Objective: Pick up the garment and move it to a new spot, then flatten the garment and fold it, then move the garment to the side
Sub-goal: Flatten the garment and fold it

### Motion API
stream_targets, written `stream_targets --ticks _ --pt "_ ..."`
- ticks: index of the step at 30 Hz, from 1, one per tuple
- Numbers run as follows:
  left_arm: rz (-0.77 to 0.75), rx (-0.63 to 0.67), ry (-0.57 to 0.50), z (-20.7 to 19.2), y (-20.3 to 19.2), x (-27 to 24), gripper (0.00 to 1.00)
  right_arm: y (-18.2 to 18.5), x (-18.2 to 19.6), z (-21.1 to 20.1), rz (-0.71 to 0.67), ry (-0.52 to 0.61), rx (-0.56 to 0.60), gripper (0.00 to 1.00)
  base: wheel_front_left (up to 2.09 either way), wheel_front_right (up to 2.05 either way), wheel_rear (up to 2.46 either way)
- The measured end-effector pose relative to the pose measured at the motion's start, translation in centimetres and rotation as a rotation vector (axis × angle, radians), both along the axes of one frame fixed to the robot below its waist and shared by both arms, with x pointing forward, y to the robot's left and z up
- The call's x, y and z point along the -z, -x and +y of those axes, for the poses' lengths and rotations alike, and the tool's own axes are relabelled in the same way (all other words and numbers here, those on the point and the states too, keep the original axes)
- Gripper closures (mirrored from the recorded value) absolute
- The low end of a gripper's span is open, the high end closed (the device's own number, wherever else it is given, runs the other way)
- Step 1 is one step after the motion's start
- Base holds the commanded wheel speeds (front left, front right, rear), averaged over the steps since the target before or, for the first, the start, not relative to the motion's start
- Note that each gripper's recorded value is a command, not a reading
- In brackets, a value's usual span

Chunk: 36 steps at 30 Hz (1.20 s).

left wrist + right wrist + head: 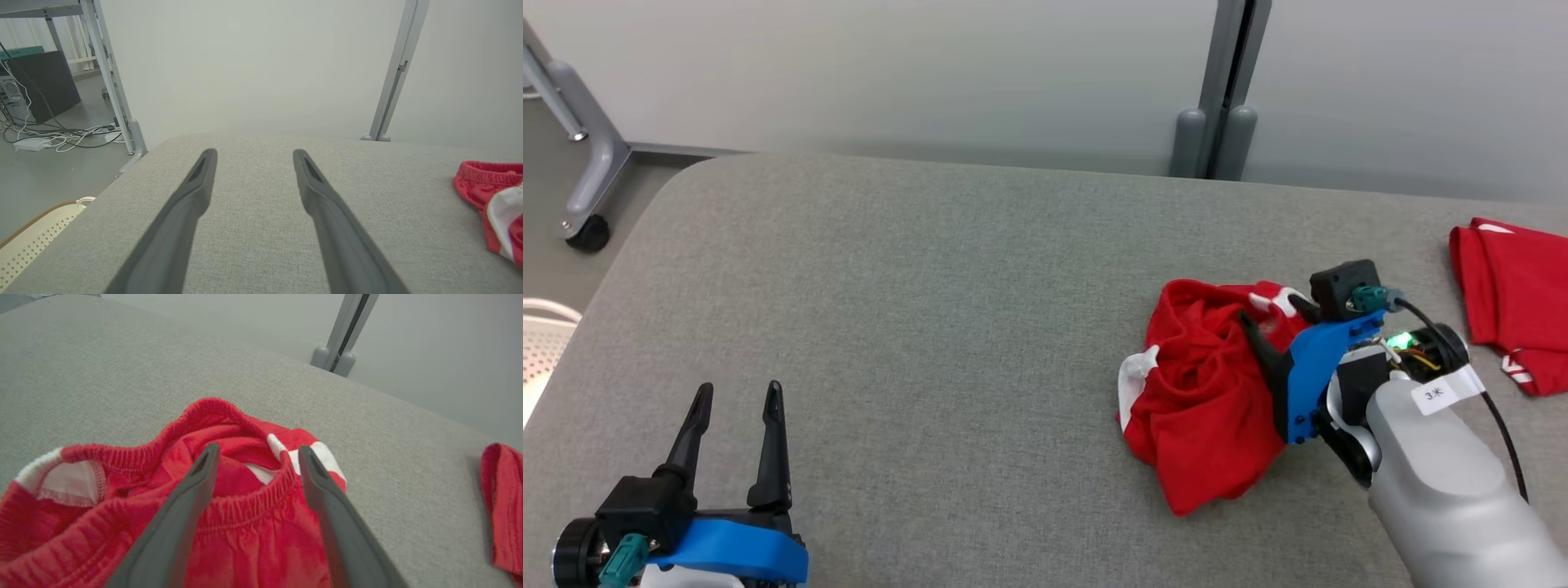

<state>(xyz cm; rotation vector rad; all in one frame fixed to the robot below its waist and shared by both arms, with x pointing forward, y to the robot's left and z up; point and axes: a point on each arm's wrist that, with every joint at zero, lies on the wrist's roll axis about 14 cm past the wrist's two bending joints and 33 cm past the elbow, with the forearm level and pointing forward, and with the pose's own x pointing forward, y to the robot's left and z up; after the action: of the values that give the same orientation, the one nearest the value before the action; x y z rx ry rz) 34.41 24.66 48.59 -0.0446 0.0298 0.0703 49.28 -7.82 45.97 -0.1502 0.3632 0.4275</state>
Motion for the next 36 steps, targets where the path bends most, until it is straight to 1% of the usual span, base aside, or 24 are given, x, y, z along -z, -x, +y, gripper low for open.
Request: stream_targets --ticks 2,4,5,6,7,10,14,19,20,22,24,25,26,27,30,36 --pt "0.007 -0.008 0.0 0.2 0.0 0.2 0.0 0.3 1.9 0.0 0.072 0.026 0.0 0.0 0.0 0.0 0.0" --pt "0.008 -0.013 -0.001 0.3 -0.1 0.3 0.0 0.4 3.0 0.0 0.11 0.03 0.006 0.0 0.0 0.0 0.0" --pt "0.01 -0.014 -0.001 0.3 -0.1 0.4 0.0 0.5 3.4 0.1 0.128 0.024 0.009 0.57 0.0 0.0 0.0" --pt "0.012 -0.016 0.0 0.4 -0.1 0.5 0.0 0.7 3.6 0.3 0.142 0.012 0.013 0.84 0.0 0.0 0.0" --pt "0.012 -0.016 0.001 0.4 -0.1 0.5 0.0 0.8 3.7 0.4 0.146 -0.003 0.019 1.0 0.0 0.0 0.0" --pt "0.009 -0.017 0.001 0.4 -0.2 0.4 0.0 0.9 3.7 -0.2 0.139 -0.012 0.036 1.0 0.0 0.0 0.0" --pt "-0.009 -0.014 0.007 0.1 -0.2 0.0 0.0 0.4 1.3 0.0 0.03 -0.089 0.048 1.0 0.0 0.0 0.0" --pt "-0.026 -0.015 0.013 0.0 0.1 -0.5 0.0 0.8 -2.6 3.6 -0.106 -0.222 -0.015 1.0 0.0 0.0 0.0" --pt "-0.025 -0.015 0.014 0.0 0.3 -0.4 0.0 1.0 -3.5 4.4 -0.121 -0.264 -0.022 1.0 0.0 0.0 0.0" --pt "-0.029 -0.015 0.015 0.0 0.4 -0.5 0.0 1.7 -3.8 5.2 -0.128 -0.274 -0.047 1.0 0.0 0.0 0.0" --pt "-0.038 -0.014 0.014 0.0 0.5 -0.8 0.0 2.1 -4.0 4.8 -0.137 -0.282 -0.047 1.0 0.0 0.0 0.0" --pt "-0.039 -0.014 0.015 -0.1 0.6 -0.8 0.0 2.2 -4.1 4.4 -0.146 -0.289 -0.041 0.83 0.0 0.0 0.0" --pt "-0.039 -0.013 0.015 -0.1 0.7 -0.8 0.0 2.3 -4.3 4.0 -0.157 -0.294 -0.036 0.47 0.0 0.0 0.0" --pt "-0.043 -0.013 0.015 -0.2 0.8 -0.9 0.0 2.5 -4.5 3.6 -0.17 -0.302 -0.03 0.0 0.0 0.0 0.0" --pt "-0.051 -0.012 0.017 -0.2 1.0 -1.1 0.0 3.1 -5.0 2.2 -0.203 -0.333 0.0 0.0 0.0 0.0 0.0" --pt "-0.056 -0.016 0.013 -0.1 1.4 -1.2 0.0 4.2 -5.5 -4.7 -0.28 -0.313 0.129 0.0 0.0 0.0 0.0"
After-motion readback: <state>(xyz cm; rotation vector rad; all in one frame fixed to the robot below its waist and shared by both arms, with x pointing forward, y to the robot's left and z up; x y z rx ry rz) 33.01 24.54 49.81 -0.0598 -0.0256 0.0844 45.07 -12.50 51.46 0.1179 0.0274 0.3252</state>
